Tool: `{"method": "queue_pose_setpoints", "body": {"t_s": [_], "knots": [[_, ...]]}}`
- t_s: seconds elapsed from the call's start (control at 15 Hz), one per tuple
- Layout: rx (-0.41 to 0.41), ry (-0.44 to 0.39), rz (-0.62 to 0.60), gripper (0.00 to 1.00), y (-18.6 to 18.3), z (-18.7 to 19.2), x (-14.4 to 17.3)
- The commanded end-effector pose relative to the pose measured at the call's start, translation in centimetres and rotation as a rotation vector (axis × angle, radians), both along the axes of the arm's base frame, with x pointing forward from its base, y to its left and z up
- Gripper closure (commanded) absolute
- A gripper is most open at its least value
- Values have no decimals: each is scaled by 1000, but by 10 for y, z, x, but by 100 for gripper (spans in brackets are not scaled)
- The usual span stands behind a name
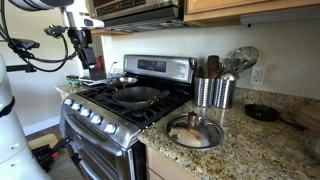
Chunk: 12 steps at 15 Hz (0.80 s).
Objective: Place the lid on the wok
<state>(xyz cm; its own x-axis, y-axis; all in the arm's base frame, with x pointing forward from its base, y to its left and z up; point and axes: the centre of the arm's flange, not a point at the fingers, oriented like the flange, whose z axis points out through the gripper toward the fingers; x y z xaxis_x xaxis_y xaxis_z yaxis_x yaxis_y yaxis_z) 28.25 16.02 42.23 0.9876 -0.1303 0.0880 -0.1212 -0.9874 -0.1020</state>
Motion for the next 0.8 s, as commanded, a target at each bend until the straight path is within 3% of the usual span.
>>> {"method": "queue_pose_setpoints", "body": {"t_s": [0.0,0.47,0.73], "knots": [[-1,2,0,0,0,-1,0],[-2,7,-1,0,0,-3,0],[-86,-18,65,0,-18,0,13]]}}
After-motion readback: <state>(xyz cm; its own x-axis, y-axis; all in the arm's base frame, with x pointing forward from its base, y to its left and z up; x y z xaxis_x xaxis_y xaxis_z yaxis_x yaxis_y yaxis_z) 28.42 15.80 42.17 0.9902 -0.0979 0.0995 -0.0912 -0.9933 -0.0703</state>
